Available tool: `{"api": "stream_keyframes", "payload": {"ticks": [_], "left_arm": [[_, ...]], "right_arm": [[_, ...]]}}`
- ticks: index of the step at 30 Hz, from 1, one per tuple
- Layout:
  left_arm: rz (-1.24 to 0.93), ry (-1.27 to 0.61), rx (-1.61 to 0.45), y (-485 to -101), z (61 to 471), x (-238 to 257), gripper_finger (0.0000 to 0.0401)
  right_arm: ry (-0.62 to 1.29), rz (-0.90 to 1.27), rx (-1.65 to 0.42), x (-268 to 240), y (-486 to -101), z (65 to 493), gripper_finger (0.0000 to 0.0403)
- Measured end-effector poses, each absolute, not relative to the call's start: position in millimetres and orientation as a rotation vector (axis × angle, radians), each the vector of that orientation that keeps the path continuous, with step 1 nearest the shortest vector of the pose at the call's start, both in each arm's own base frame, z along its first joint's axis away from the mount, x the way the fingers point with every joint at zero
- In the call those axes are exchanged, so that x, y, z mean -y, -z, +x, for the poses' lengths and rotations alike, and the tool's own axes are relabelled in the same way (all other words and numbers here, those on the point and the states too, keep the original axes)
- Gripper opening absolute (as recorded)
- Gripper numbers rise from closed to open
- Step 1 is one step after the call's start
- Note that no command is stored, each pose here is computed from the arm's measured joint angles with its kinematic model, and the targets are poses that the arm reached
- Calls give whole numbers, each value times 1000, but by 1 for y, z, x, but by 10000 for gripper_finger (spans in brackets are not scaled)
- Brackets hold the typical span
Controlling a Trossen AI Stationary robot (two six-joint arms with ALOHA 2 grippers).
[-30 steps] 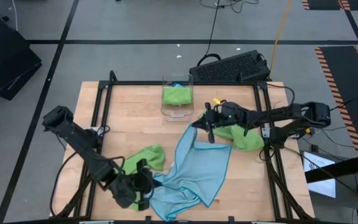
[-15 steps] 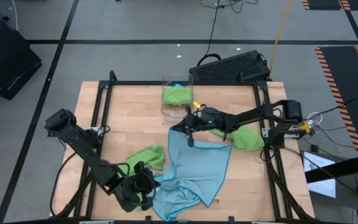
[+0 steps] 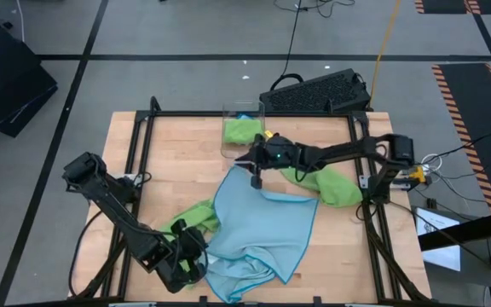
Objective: Fold microfiber towels
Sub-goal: Fold the right blue towel
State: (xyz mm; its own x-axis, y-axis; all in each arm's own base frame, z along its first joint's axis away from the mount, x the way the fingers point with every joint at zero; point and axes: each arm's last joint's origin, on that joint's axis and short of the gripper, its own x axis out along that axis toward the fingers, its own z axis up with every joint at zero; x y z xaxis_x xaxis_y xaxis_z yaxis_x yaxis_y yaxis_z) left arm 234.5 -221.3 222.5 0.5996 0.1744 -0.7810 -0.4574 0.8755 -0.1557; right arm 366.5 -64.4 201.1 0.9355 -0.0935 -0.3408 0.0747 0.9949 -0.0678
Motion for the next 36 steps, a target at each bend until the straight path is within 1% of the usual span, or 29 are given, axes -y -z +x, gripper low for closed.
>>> {"api": "stream_keyframes", "payload": {"ticks": [3, 6, 9, 11, 14, 19, 22, 26, 32, 36], "left_arm": [[-356, -380, -845, -223, 235, 221, 13], [-357, -384, -839, -221, 235, 221, 11], [-359, -388, -841, -219, 234, 221, 4], [-356, -389, -836, -220, 234, 221, 8], [-324, -387, -824, -220, 234, 220, 16], [-257, -375, -829, -220, 236, 217, 8], [-230, -377, -835, -220, 238, 214, 5], [-209, -381, -844, -219, 239, 212, 16], [-207, -367, -856, -219, 235, 215, 5], [-210, -355, -858, -219, 231, 219, 13]], "right_arm": [[98, -49, -369, 67, -216, 356, 106], [96, -39, -403, 65, -234, 341, 142], [38, 16, -493, 52, -247, 321, 162], [-22, 72, -580, 38, -243, 304, 165], [-102, 139, -667, 11, -229, 275, 163], [-178, 232, -663, -35, -194, 234, 152], [-151, 274, -616, -57, -171, 217, 143], [-93, 304, -612, -81, -146, 202, 127], [10, 295, -675, -108, -117, 195, 93], [35, 360, -744, -120, -97, 195, 73]]}}
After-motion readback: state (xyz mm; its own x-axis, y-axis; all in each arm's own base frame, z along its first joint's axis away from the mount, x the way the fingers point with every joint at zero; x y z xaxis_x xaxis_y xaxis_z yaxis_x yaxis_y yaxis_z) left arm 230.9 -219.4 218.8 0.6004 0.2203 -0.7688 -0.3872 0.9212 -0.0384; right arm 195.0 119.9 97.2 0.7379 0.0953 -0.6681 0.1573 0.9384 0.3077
